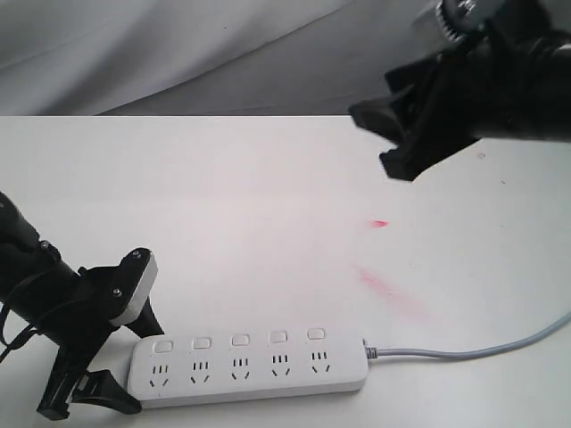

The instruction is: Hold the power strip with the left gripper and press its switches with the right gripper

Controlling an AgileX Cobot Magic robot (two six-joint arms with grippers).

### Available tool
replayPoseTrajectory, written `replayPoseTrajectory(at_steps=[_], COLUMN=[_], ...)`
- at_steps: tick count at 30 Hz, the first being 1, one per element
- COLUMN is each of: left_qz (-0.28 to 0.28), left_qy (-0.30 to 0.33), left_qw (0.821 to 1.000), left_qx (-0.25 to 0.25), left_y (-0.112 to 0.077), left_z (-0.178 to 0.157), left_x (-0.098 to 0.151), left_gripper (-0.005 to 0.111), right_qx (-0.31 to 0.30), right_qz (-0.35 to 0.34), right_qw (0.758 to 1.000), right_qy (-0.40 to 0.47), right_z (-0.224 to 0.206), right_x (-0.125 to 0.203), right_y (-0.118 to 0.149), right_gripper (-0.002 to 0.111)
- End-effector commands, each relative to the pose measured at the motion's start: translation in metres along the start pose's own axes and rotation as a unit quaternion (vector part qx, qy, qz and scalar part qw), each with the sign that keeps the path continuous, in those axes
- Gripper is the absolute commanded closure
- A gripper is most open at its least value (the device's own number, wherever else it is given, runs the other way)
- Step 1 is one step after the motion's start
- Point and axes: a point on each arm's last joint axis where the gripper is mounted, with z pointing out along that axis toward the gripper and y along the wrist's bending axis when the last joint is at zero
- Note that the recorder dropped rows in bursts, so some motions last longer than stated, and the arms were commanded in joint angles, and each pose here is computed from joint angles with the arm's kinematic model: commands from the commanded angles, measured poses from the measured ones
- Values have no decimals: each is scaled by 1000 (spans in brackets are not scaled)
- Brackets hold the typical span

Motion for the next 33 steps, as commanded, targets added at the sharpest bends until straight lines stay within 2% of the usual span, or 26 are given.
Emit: replayPoseTrajectory(at_steps=[1, 5, 11, 18, 27, 33], left_qz=[9, 9, 9, 9, 9, 9], left_qy=[12, 12, 12, 12, 12, 12], left_qw=[1000, 1000, 1000, 1000, 1000, 1000], left_qx=[-1, -1, -1, -1, -1, -1], left_y=[-1, -1, -1, -1, -1, -1], left_z=[2, 2, 2, 2, 2, 2], left_x=[2, 2, 2, 2, 2, 2], left_gripper=[64, 64, 64, 64, 64, 64], right_qx=[65, 97, 124, 215, 373, 420], right_qz=[1, -9, -32, -31, -7, 99], right_qw=[996, 988, 979, 951, 881, 840], right_qy=[-67, -119, -158, -221, -289, -330], right_z=[-42, -77, -107, -152, -219, -249], right_x=[-24, -40, -50, -59, -29, 9], right_y=[-4, 0, 4, 3, 10, 20], right_gripper=[64, 77, 108, 108, 108, 108])
